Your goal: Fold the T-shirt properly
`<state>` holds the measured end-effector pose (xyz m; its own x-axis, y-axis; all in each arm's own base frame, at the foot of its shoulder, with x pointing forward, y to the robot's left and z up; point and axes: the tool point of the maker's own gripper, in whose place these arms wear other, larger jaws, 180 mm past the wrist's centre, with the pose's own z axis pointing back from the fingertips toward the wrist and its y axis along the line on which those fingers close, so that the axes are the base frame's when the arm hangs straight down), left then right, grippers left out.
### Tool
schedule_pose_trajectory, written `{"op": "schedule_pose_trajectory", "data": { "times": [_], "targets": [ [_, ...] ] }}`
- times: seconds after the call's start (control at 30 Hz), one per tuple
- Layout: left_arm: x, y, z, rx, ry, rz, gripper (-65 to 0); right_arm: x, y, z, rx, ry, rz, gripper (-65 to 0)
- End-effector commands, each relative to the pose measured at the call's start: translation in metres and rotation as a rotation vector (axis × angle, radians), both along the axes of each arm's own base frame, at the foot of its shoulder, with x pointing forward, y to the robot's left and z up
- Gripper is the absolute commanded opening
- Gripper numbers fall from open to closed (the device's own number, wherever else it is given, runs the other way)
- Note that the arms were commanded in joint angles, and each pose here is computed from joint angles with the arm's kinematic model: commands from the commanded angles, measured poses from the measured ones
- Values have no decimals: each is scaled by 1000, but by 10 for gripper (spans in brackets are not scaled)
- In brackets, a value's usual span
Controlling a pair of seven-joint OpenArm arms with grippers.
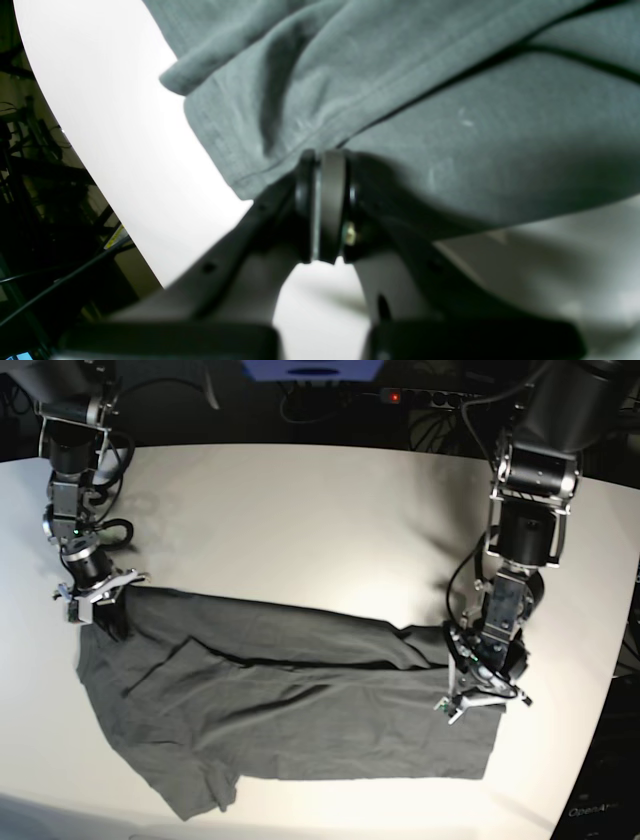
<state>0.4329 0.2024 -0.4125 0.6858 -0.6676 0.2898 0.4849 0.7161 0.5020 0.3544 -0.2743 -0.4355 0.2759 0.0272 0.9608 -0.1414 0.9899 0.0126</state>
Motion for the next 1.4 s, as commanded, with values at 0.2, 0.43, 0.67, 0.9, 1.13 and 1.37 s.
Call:
{"op": "schedule_pose_trajectory", "data": {
  "times": [0.2,0.43,0.67,0.9,1.13,1.37],
  "targets": [
    [18,15,25,94,-61,-9,-627,2,-5,3,-20,6,5,-635],
    [18,16,24,99,-56,-12,-627,2,-5,3,-20,6,5,-635],
    [16,12,22,123,-47,-42,-627,2,-6,3,-20,5,4,-635],
    [15,9,20,148,-37,-71,-627,2,-6,3,-19,5,2,-635],
    [7,16,5,153,9,-62,-627,2,-6,3,-19,5,2,-635],
    [-1,15,-9,179,57,-91,-627,4,-4,3,-19,3,6,-635]
  ]
}}
